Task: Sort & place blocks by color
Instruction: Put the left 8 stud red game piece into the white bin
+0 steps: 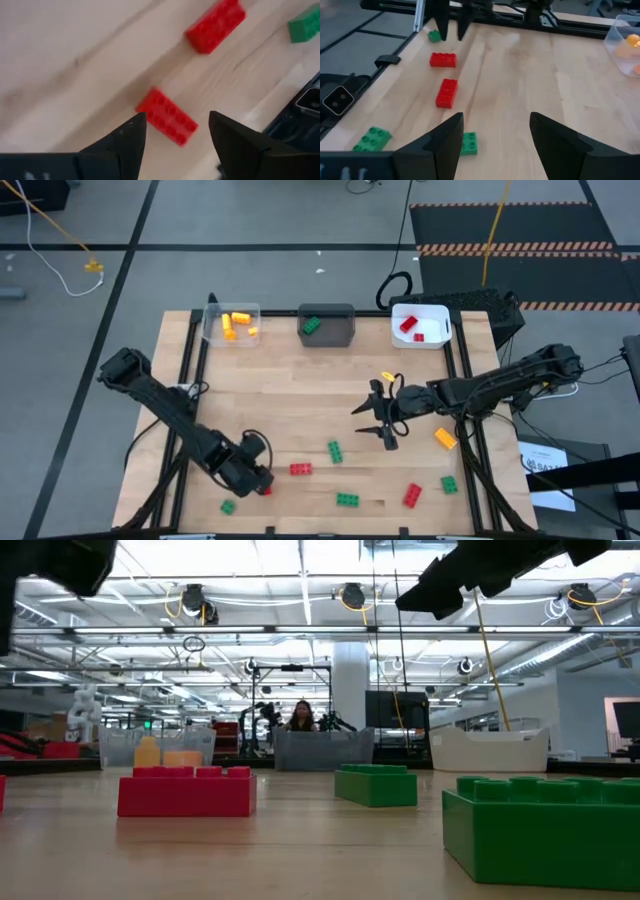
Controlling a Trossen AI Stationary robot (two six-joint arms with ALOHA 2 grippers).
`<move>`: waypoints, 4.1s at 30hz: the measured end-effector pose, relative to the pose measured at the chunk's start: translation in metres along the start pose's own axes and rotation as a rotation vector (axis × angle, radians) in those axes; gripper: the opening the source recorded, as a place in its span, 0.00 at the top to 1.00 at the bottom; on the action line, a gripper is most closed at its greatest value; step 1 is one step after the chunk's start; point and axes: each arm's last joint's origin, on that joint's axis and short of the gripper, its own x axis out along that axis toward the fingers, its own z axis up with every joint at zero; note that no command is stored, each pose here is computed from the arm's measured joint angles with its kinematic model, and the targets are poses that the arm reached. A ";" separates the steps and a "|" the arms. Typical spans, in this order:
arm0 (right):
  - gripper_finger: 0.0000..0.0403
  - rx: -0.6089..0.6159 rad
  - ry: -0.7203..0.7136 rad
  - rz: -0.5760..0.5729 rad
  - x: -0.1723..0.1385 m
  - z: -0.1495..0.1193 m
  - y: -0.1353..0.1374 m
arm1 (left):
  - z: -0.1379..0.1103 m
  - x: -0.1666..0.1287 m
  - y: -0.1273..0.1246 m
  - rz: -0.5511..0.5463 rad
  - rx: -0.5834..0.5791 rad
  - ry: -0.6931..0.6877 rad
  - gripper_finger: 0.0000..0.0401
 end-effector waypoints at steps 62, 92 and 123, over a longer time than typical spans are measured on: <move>0.45 0.074 0.076 0.104 -0.003 -0.008 0.029 | 0.097 0.035 0.054 0.582 0.040 0.007 0.42; 0.45 0.102 0.140 0.122 -0.004 -0.014 0.037 | 0.132 0.035 0.066 0.579 -0.168 -0.016 0.42; 0.45 0.037 0.131 0.012 -0.004 -0.015 0.033 | 0.172 0.024 0.044 0.113 0.182 -0.225 0.64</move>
